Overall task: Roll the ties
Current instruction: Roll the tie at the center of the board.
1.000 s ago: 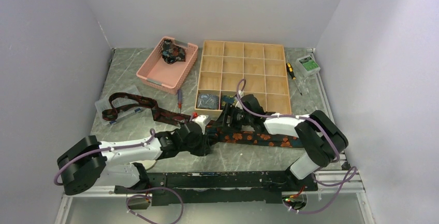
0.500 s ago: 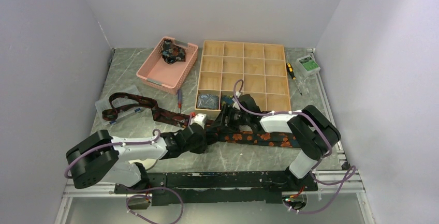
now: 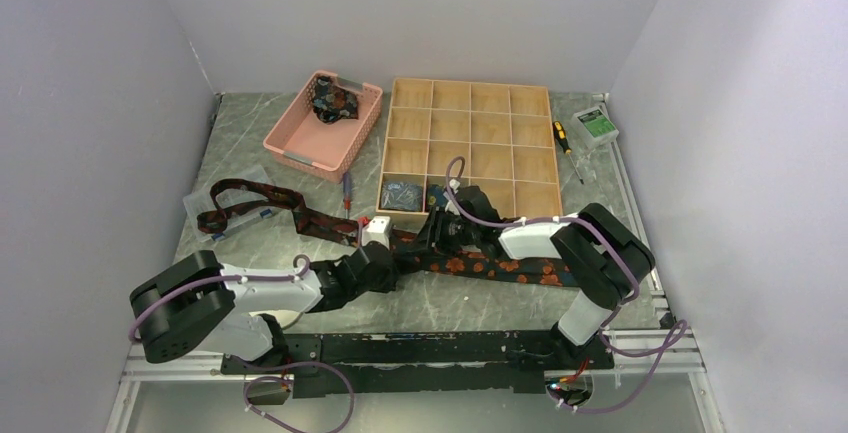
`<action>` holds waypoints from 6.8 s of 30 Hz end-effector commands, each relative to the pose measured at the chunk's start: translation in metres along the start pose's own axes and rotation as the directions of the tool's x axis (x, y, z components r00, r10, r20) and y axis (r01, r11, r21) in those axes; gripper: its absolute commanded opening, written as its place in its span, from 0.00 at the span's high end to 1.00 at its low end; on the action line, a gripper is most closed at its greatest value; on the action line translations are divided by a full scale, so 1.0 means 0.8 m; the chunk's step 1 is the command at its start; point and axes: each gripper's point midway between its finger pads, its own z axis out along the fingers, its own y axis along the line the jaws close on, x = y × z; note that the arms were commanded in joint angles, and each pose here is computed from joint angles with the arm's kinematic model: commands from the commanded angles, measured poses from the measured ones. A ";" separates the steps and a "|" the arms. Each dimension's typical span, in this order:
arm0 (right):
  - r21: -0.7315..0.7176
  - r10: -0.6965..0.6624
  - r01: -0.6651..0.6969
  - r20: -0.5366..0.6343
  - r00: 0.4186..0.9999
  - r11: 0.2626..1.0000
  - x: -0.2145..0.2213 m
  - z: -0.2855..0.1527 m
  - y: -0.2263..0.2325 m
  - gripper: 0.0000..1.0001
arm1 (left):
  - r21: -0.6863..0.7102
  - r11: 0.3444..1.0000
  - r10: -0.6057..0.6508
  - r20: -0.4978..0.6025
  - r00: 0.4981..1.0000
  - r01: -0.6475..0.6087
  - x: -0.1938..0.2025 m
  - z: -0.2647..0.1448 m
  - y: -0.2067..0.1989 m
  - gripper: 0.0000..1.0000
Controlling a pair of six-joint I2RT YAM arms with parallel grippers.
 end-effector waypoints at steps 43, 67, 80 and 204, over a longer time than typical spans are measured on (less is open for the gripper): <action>0.429 -0.235 0.143 0.169 0.957 0.892 0.014 -0.078 -0.126 0.70 | -0.190 0.980 -0.047 0.056 0.997 0.057 -0.013 0.020 0.029 0.97; 0.564 -0.302 0.121 0.238 0.923 0.817 -0.036 -0.125 -0.135 0.54 | -0.120 0.992 -0.040 0.053 0.998 0.046 -0.048 0.065 0.005 0.97; 0.629 -0.078 -0.137 0.301 0.950 0.765 -0.014 -0.160 -0.195 0.58 | -0.064 0.997 -0.044 0.040 0.998 0.047 -0.047 0.059 -0.008 0.97; 0.298 -0.413 0.347 0.199 0.889 0.889 -0.100 -0.047 0.062 0.38 | -0.099 0.986 -0.106 0.254 0.961 0.135 -0.142 -0.064 0.061 0.77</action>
